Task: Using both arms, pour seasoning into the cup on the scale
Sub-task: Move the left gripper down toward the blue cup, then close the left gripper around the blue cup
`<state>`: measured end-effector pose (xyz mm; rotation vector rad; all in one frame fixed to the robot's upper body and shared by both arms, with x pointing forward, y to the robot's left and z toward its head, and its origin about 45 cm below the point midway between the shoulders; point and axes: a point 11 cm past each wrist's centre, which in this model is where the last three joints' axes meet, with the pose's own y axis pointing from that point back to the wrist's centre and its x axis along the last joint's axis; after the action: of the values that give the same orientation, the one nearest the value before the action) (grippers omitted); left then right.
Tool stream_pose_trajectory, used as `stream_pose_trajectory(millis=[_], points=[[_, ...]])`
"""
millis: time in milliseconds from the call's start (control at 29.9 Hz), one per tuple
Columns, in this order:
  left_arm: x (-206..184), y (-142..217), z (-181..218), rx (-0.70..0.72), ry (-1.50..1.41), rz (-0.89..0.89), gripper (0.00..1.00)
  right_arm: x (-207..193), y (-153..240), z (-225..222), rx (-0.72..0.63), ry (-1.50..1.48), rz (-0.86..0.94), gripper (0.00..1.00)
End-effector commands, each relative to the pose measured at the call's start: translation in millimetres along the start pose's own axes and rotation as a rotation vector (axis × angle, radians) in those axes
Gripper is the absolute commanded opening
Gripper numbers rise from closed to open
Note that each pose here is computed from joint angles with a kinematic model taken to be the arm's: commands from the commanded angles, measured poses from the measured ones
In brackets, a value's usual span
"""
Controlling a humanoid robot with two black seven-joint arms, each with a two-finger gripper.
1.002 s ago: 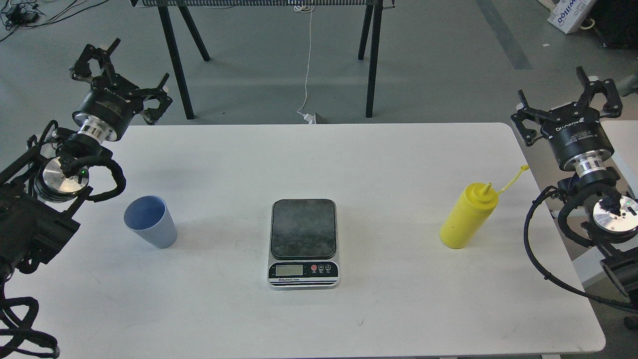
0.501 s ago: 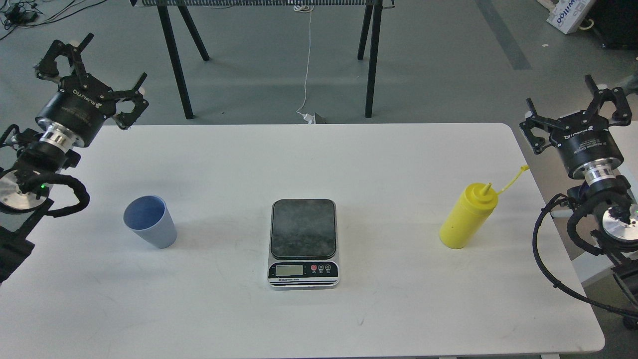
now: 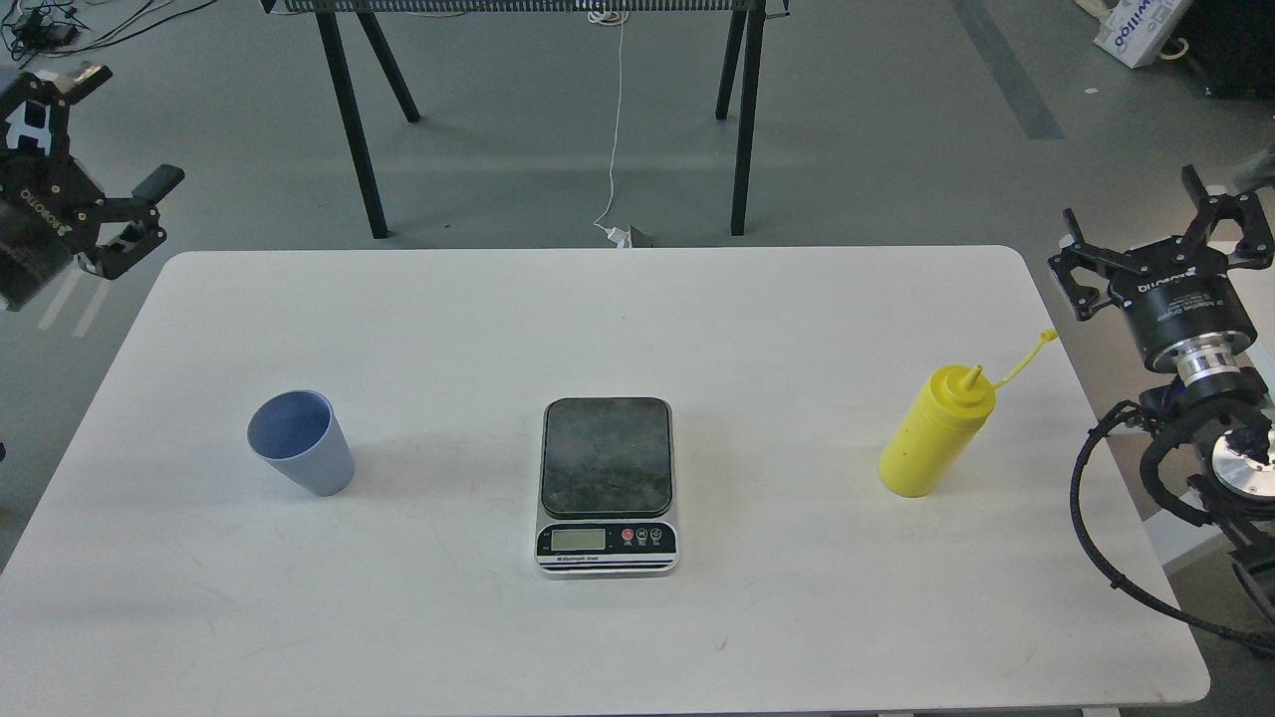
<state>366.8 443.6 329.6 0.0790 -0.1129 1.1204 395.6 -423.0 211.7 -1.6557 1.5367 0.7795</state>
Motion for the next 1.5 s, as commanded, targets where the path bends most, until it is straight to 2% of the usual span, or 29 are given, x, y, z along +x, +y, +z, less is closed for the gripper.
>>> stream_pose_trajectory(millis=[0, 134, 334, 568, 735, 902, 1135, 1269, 1469], points=[[-14.9, 5.1, -4.5, 0.066, -0.103, -0.075, 0.98, -0.3, -0.2, -0.5, 0.003, -0.002, -0.001, 1.00], [-24.7, 5.5, -30.3, 0.183, -0.365, -0.137, 0.95, -0.3, -0.2, -0.8, 0.006, -0.002, -0.001, 1.00], [-38.4, 1.1, -66.2, 0.272, -0.779, -0.212, 0.90, 2.4, 1.9, -1.0, 0.005, 0.000, 0.006, 1.00], [-57.6, 15.4, -110.9, 0.366, -1.000, -0.347, 0.90, 4.7, 3.9, -0.2, 0.001, 0.001, 0.012, 1.00], [-51.6, 38.0, -148.1, 0.444, -1.173, -0.402, 0.89, 5.2, 4.1, 0.8, -0.001, 0.001, 0.013, 1.00], [-52.5, 45.3, -166.2, 0.472, -1.202, -0.422, 0.83, 6.2, 4.3, 5.5, -0.005, -0.004, 0.016, 1.00], [-56.5, 43.1, -173.7, 0.475, -1.188, -0.422, 0.70, 4.5, 3.6, 7.3, -0.008, -0.006, 0.011, 1.00], [-50.0, 46.8, -177.9, 0.502, -1.191, -0.413, 0.69, 5.0, 4.0, 6.6, -0.008, -0.005, 0.013, 1.00], [-60.9, 54.1, -193.6, 0.526, -1.176, -0.468, 0.66, 5.1, 4.1, 7.7, -0.010, -0.006, 0.013, 1.00]])
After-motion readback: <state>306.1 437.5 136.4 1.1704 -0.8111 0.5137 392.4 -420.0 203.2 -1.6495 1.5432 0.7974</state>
